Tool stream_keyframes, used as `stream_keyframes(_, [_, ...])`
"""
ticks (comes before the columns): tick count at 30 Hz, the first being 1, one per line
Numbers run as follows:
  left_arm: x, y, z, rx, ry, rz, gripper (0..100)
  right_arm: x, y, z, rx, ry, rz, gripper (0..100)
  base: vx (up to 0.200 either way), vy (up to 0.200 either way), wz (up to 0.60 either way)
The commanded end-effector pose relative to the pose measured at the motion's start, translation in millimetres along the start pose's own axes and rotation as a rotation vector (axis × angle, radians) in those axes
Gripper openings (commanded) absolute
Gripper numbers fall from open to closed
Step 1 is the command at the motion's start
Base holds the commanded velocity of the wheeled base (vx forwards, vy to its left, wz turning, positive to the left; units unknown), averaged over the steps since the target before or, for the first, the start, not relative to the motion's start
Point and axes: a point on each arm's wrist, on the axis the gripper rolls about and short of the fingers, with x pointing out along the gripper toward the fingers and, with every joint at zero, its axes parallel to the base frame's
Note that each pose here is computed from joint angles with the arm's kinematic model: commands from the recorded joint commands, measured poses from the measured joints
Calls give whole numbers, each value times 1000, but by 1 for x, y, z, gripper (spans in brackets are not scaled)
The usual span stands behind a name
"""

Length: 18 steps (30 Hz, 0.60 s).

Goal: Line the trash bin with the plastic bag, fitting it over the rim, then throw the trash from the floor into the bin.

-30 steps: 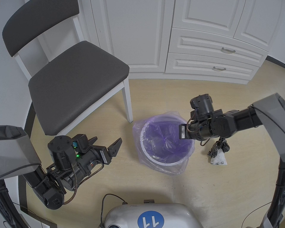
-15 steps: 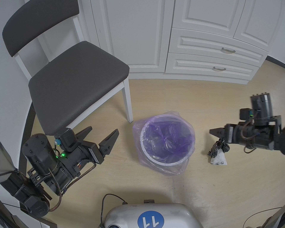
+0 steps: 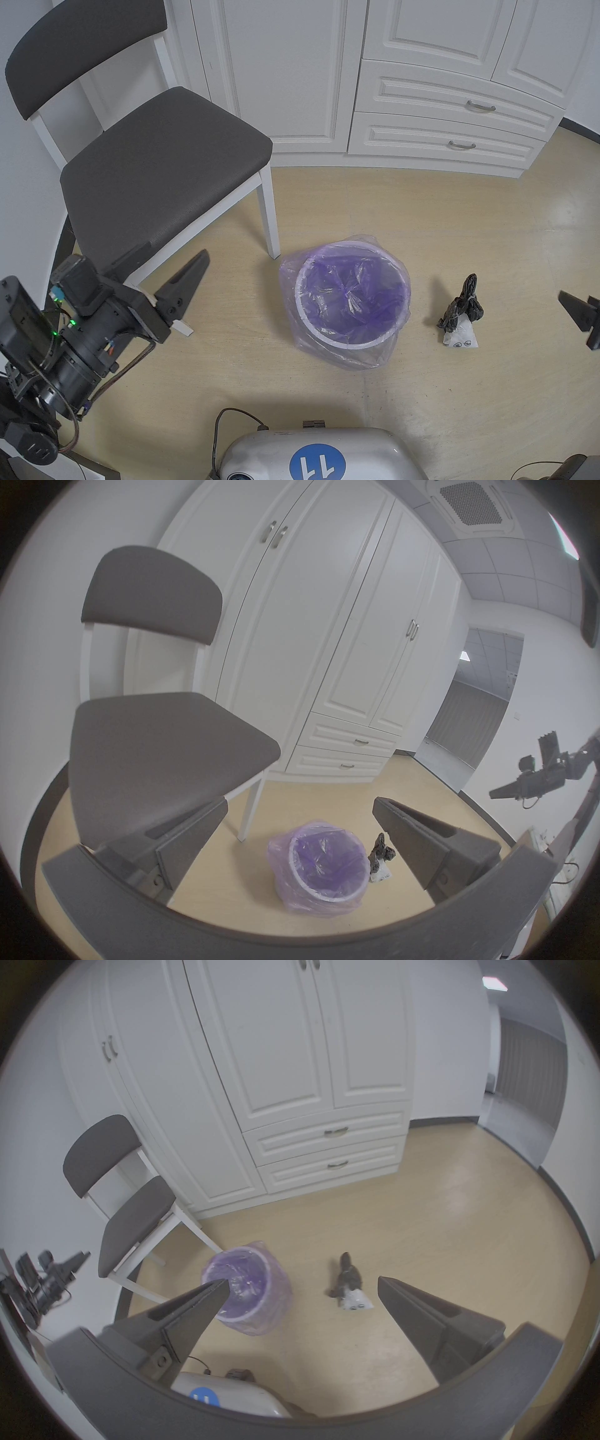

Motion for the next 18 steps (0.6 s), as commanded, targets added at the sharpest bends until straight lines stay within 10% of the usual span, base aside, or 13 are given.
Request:
stream_keyframes(1, [-38,8,46,47,-127,47,100,-64,-25,-36,-71,-142,-152,100,0,0,0])
stream_keyframes(18, [-44,41,72,268,-164,294,100,-36,-18,9,-409,-260,-258,100,0,0,0])
